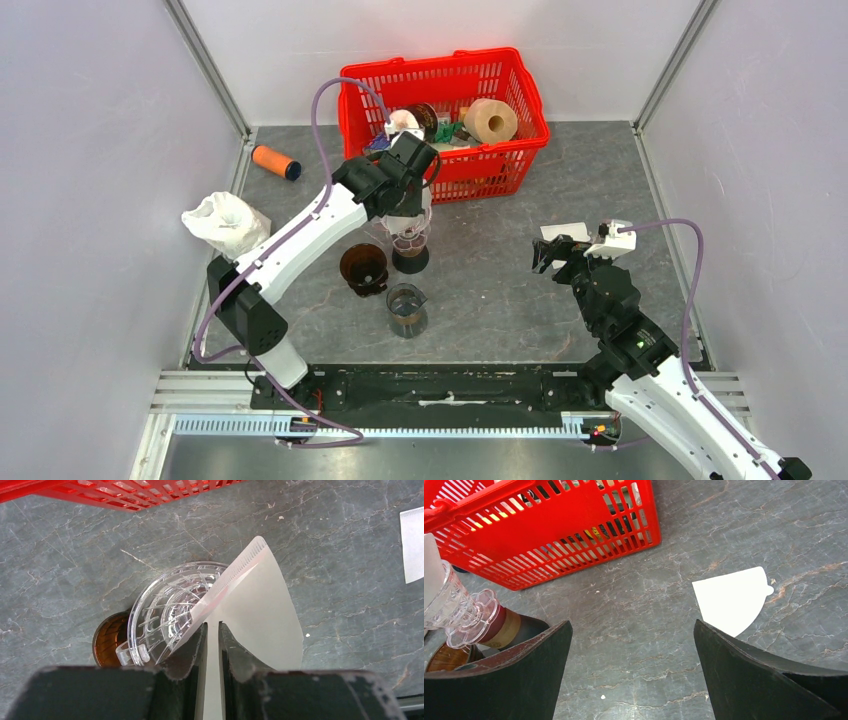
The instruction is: Place the coffee filter in the dripper
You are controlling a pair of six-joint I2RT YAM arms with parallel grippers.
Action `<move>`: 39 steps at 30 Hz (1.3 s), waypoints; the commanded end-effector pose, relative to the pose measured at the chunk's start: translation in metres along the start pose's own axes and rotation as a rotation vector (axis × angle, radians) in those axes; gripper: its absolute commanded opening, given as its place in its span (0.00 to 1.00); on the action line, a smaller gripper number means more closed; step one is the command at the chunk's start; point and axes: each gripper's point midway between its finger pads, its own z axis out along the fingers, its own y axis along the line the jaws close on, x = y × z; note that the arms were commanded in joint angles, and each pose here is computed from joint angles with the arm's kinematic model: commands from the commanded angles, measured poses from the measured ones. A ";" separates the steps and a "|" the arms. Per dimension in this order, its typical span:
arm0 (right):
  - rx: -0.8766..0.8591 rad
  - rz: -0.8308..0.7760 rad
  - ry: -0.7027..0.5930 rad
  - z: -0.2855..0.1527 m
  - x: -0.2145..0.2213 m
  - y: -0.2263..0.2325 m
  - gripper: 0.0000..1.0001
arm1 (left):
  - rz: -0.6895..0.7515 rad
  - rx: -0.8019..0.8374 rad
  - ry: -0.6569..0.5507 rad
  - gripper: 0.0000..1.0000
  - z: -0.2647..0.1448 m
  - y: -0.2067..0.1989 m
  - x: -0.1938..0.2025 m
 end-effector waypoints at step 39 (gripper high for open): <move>0.021 -0.009 -0.023 0.000 -0.007 -0.004 0.99 | 0.021 0.169 0.086 0.17 0.004 -0.026 0.011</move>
